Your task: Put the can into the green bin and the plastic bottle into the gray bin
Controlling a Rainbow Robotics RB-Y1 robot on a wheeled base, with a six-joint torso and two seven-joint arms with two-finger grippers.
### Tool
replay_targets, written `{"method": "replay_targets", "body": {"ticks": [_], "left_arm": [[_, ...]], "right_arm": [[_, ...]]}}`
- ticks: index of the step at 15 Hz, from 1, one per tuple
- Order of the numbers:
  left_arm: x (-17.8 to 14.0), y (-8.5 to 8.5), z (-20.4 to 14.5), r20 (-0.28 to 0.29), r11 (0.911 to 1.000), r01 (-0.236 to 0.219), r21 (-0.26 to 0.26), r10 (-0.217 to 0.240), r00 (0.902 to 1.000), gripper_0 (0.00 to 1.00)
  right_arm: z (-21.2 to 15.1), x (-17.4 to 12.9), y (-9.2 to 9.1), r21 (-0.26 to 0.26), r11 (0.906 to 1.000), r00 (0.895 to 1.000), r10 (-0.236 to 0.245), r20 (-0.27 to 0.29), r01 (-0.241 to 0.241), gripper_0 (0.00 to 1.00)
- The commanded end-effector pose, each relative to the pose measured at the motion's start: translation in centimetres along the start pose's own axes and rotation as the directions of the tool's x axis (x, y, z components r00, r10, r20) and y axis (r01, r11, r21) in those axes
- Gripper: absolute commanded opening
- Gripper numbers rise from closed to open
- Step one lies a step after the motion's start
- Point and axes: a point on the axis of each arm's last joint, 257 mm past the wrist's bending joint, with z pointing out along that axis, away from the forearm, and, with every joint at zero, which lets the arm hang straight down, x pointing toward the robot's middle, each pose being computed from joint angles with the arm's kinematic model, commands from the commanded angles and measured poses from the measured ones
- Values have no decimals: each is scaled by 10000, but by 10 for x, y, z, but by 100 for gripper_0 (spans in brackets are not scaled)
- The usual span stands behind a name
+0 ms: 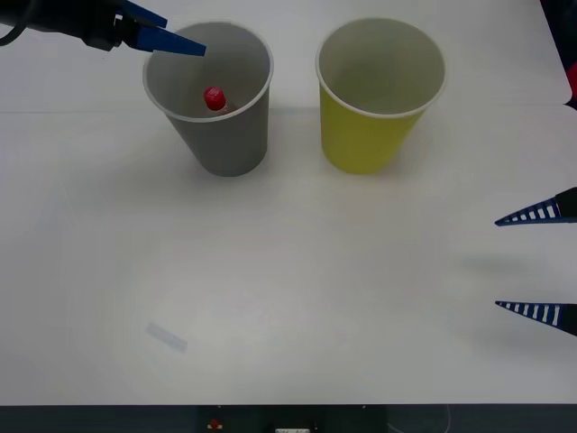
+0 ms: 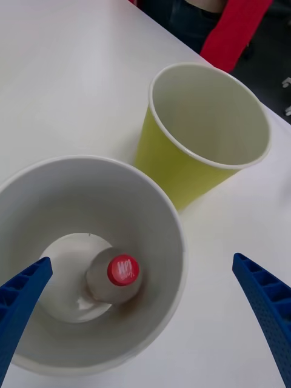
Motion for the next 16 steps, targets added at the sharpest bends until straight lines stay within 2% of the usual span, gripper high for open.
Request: {"method": "replay_targets", "body": {"ticks": [1,4,8,10,12,15,16], "left_arm": [[22,-16,-15,451,9973,-651,332,636,9970,100],[47,-51,-31,746,9935,-942,638,894,9932,100],[93,-94,-44,691,9859,-1465,806,1411,9876,100],[121,-107,-48,453,9744,-2088,838,2056,9776,100],[147,-118,-57,11,9555,-2720,1144,2736,9618,100],[184,-128,-68,-542,9251,-3490,1495,3601,9313,100],[196,-132,-69,-590,9120,-3736,1695,3878,9199,100]], "right_arm": [[0,0,0,0,10000,10000,0,0,0,100],[0,0,0,0,10000,10000,0,0,0,100],[0,0,0,0,10000,10000,0,0,0,100],[0,0,0,0,10000,10000,0,0,0,100],[0,0,0,0,10000,10000,0,0,0,100],[0,0,0,0,10000,10000,0,0,0,100],[0,0,0,0,10000,10000,0,0,0,100]]}}
